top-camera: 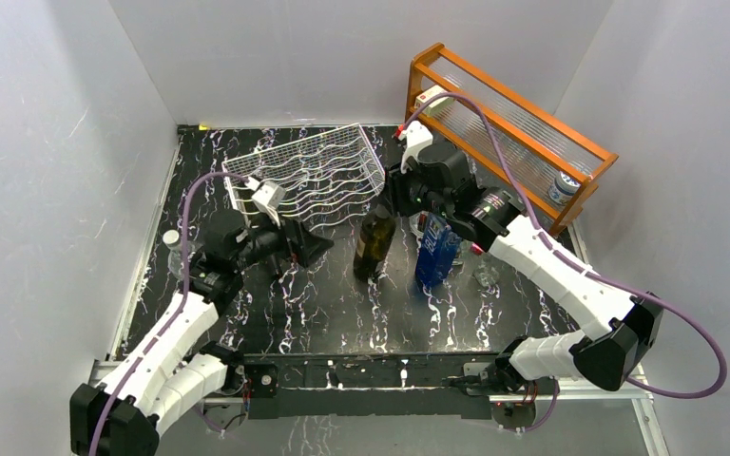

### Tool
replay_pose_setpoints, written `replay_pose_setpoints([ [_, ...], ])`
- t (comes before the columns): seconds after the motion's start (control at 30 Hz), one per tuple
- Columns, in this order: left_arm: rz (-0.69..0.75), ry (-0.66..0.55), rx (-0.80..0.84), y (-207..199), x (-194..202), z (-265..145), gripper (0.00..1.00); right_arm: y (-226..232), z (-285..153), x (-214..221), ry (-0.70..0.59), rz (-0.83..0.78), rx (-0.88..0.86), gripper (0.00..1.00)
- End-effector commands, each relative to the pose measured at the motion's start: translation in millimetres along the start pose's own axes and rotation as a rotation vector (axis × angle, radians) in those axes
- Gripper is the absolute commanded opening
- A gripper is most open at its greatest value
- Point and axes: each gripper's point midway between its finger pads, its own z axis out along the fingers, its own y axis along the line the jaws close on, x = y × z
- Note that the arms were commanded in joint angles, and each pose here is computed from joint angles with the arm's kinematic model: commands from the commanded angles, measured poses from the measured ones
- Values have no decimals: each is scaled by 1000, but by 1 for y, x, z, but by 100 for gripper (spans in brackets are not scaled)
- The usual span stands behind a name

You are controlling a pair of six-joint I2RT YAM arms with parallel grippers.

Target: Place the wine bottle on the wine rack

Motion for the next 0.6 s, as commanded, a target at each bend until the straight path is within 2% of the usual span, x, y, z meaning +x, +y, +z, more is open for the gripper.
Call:
replay_pose_setpoints([
  [0.0, 69, -68, 162, -30, 1, 9, 98, 36, -17, -20, -75, 65, -186, 0],
  [0.2, 118, 31, 235, -41, 48, 20, 98, 50, -21, -18, -52, 70, -267, 0],
  [0.3, 110, 54, 209, -36, 58, 23, 98, 62, -27, -19, -35, 66, -330, 0],
  [0.47, 58, 136, 285, -43, 78, 26, 98, 76, -34, -21, 25, 48, -404, 0],
  [0.53, 15, 134, 286, -43, 80, 30, 98, 76, -35, -22, 51, 40, -402, 0],
  [0.57, 42, 127, 303, -44, 81, 31, 98, 75, -35, -22, 63, 36, -395, 0],
])
